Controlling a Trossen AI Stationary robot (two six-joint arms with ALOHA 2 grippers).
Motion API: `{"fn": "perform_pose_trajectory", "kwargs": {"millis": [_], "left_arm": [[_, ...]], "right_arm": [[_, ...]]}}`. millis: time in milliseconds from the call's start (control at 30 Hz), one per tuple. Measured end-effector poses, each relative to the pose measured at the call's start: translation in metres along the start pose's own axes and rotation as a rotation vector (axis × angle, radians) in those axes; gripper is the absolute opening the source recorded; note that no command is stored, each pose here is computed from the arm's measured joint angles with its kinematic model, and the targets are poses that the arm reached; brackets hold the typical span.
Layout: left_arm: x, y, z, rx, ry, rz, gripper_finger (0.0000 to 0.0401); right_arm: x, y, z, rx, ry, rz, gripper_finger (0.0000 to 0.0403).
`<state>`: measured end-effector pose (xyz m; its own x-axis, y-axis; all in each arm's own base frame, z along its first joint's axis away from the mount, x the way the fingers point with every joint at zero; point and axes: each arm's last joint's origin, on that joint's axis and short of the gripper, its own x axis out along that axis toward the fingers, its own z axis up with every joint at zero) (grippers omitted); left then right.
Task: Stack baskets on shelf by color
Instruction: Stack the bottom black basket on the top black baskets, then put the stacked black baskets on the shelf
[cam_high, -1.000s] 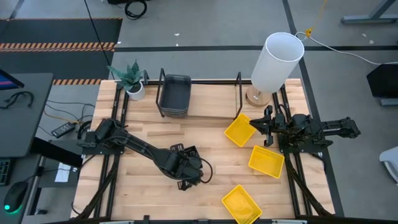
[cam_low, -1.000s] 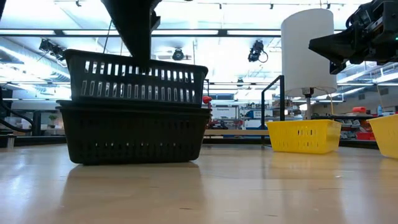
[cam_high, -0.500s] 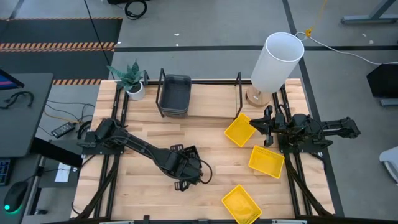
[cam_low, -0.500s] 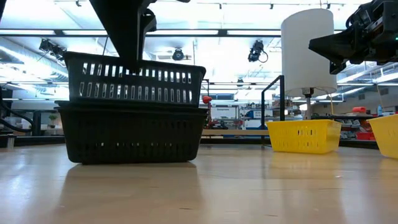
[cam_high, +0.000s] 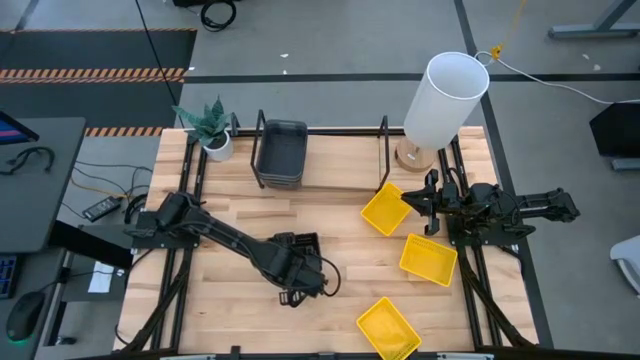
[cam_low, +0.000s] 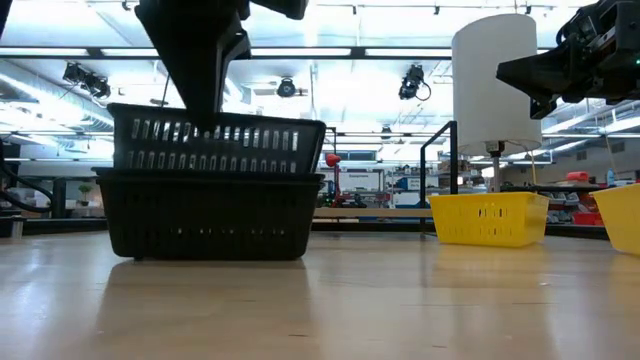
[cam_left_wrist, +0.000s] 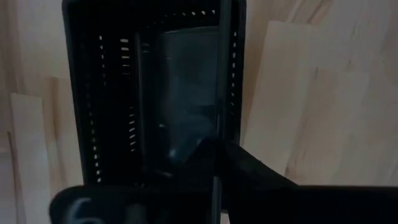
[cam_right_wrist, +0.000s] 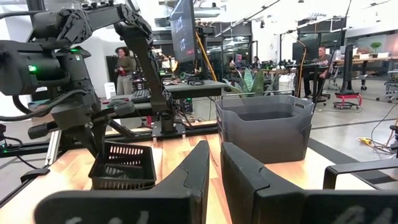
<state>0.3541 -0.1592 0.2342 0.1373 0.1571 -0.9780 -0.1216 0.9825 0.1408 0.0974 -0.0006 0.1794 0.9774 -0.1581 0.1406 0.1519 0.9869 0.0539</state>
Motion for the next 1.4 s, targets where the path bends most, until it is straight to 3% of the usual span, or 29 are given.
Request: {"fn": "perform_pose_trajectory", "kwargs": {"millis": [133, 300, 467, 633, 867, 1400], "left_arm": [[0.002, -0.003, -0.001, 0.018, 0.004, 0.002, 0.0024], [0.002, -0.005, 0.0, 0.067, -0.011, 0.003, 0.0084], [0.002, -0.004, -0.001, 0.212, -0.003, 0.01, 0.0147], [0.001, 0.0, -0.011, 0.435, 0.1, 0.048, 0.0177], [-0.005, -0.003, -0.031, 0.668, 0.25, 0.084, 0.0167], [-0.01, -0.025, -0.046, 1.033, 0.242, 0.071, 0.0146]], "right_arm": [[0.0, 0.0, 0.0, 0.0, 0.001, -0.001, 0.0045], [0.0, 0.0, 0.0, 0.0, 0.001, 0.0, 0.0045], [0.0, 0.0, 0.0, 0.0, 0.0, 0.0, 0.0045], [0.0, 0.0, 0.0, 0.0, 0.0, 0.0, 0.0045], [0.0, 0.0, 0.0, 0.0, 0.001, 0.0, 0.0045], [0.0, 0.0, 0.0, 0.0, 0.0, 0.0, 0.0045]]}}
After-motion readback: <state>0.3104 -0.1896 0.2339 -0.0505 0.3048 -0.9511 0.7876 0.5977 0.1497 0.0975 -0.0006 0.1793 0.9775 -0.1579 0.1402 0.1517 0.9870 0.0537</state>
